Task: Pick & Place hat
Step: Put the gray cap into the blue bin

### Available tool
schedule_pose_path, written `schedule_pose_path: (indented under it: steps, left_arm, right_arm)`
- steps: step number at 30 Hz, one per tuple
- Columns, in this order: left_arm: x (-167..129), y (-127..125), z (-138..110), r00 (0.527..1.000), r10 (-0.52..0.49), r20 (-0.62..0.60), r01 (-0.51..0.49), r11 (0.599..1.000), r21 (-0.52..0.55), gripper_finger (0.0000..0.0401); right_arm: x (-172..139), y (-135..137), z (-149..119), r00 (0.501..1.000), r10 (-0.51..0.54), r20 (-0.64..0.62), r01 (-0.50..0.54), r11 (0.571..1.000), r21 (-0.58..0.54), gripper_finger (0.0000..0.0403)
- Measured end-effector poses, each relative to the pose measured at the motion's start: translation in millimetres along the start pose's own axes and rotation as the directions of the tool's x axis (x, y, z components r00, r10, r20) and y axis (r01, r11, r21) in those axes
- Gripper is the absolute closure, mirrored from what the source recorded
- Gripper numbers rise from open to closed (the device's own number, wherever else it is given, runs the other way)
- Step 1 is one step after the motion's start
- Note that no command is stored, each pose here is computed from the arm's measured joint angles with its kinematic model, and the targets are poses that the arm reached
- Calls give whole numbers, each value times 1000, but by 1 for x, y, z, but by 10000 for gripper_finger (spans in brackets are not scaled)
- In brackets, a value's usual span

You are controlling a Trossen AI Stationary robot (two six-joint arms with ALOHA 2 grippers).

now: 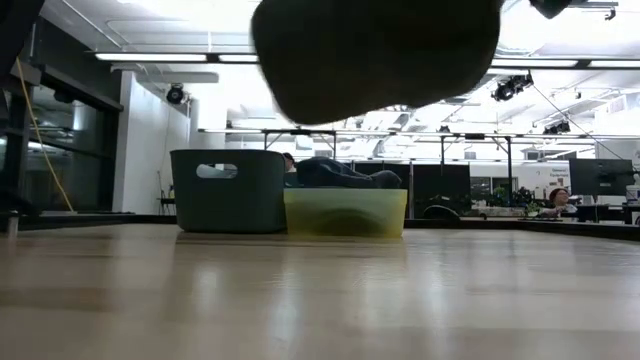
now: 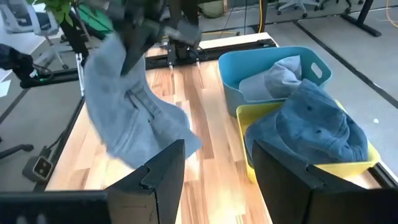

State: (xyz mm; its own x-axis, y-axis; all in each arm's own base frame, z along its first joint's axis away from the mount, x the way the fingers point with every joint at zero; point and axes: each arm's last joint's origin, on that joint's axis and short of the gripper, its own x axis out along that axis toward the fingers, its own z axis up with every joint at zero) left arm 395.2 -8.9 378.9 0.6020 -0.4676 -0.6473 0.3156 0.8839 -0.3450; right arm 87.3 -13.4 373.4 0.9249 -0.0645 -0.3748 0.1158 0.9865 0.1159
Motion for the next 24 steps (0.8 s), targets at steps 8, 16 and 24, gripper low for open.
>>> schedule_pose_path:
  steps: [8,16,24]
  left_arm:
    - [-25,32,20,966,-128,223,121,992,43,392]
    - [-54,63,30,908,-201,367,183,980,82,392]
    - [-55,65,31,898,-220,381,197,976,97,392]
  right_arm:
    - [-11,1,-9,999,32,-35,-32,999,-9,221]
    - [0,4,3,990,138,17,-139,990,15,221]
    - [23,4,18,978,199,63,-197,980,-30,221]
